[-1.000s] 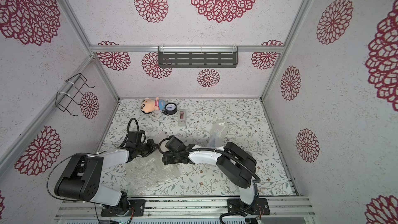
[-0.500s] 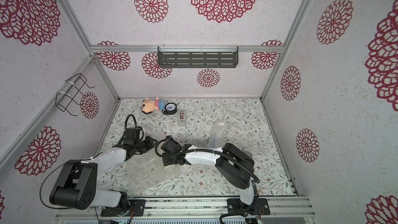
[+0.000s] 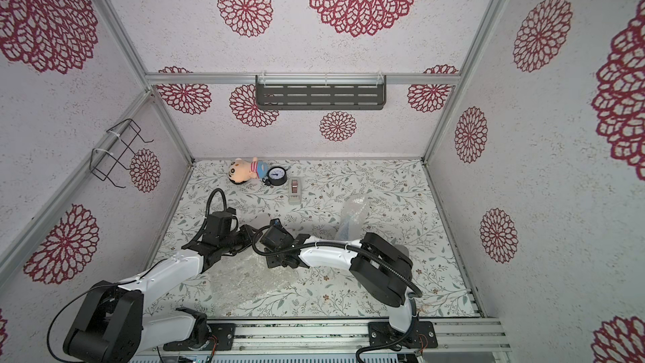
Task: Wrap vases in bubble wrap
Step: Wrap the vase in bubble wrap.
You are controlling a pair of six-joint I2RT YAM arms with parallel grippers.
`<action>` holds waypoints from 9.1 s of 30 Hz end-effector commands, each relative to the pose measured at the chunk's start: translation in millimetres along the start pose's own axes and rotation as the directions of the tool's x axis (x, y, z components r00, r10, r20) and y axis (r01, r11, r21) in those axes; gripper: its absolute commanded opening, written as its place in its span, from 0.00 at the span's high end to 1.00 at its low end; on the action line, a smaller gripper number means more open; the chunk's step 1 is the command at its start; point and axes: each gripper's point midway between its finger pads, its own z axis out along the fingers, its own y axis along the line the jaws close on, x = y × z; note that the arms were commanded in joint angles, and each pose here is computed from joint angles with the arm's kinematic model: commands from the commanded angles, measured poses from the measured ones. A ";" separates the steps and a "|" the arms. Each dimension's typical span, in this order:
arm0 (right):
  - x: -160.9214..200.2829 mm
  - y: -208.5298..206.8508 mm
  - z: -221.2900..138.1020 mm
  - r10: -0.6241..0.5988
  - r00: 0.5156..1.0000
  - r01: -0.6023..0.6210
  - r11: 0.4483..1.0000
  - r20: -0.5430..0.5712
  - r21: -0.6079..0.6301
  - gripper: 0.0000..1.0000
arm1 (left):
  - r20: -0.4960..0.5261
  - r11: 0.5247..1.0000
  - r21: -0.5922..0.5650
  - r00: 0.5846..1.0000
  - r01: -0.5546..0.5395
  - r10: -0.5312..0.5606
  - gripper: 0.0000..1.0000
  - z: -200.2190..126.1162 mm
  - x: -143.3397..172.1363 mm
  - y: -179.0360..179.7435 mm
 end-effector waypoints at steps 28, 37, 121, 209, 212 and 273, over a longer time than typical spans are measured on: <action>12.4 -84.9 -20.5 -0.073 0.997 0.074 0.950 -0.015 0.304 0.33 | -0.138 0.997 0.073 0.990 -0.024 0.034 0.87 73.0 50.7 -37.2; 5.9 -84.8 -21.5 -0.072 0.997 0.069 0.947 -0.003 0.314 0.29 | -0.148 0.998 -0.026 0.988 -0.053 0.048 0.90 64.8 61.5 -7.9; 11.5 -36.6 -13.8 -0.027 0.999 0.030 0.995 -0.028 0.097 0.52 | 0.000 0.997 0.072 1.000 -0.024 0.024 0.47 -0.6 17.9 -24.4; 16.5 -37.4 -8.1 0.035 0.999 -0.034 0.999 -0.039 0.036 0.51 | -0.018 0.973 -0.070 0.976 -0.219 0.218 0.96 -12.0 36.2 -23.3; 18.1 -38.2 -7.6 0.044 0.998 -0.043 0.999 -0.034 0.027 0.51 | -0.049 0.962 -0.041 0.962 -0.269 0.267 0.96 -2.2 41.7 -38.9; -115.5 -28.9 -4.6 0.033 0.987 0.000 0.979 0.155 -0.206 0.55 | -0.168 0.969 -0.135 0.969 -0.207 0.183 0.72 2.5 73.9 8.6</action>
